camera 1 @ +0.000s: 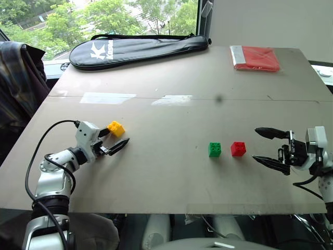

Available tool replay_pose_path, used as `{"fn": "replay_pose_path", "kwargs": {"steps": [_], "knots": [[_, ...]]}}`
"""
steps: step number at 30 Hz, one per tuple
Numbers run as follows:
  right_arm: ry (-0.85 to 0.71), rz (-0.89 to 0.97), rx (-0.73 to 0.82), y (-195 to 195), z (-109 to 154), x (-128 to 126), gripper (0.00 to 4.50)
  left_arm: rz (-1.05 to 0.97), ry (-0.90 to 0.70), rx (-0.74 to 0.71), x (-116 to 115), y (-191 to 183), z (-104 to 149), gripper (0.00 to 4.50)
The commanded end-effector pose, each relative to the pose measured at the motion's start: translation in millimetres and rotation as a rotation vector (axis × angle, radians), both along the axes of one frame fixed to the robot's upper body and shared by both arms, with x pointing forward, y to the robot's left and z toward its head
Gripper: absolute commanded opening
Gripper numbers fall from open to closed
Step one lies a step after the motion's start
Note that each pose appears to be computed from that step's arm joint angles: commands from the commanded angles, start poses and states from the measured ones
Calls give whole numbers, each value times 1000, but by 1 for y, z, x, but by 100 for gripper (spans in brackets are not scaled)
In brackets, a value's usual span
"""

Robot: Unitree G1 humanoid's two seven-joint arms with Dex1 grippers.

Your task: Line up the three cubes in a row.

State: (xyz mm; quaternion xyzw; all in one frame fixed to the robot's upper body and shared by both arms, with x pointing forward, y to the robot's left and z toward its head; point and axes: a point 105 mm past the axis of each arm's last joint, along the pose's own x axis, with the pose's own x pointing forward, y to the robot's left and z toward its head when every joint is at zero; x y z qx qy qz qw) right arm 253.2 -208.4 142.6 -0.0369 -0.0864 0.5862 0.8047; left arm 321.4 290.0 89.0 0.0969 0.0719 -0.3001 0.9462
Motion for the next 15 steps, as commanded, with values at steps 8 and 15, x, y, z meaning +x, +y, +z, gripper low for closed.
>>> {"fn": "replay_pose_path", "kwargs": {"steps": [8, 15], "knots": [[-42, 28, -4, 0, 11, -5, 450, -55, -42, 34, 11, -3, 9, 126], [-35, 20, -3, -4, 9, -6, 450, -329, -7, 111, 5, -49, 8, 128]]}}
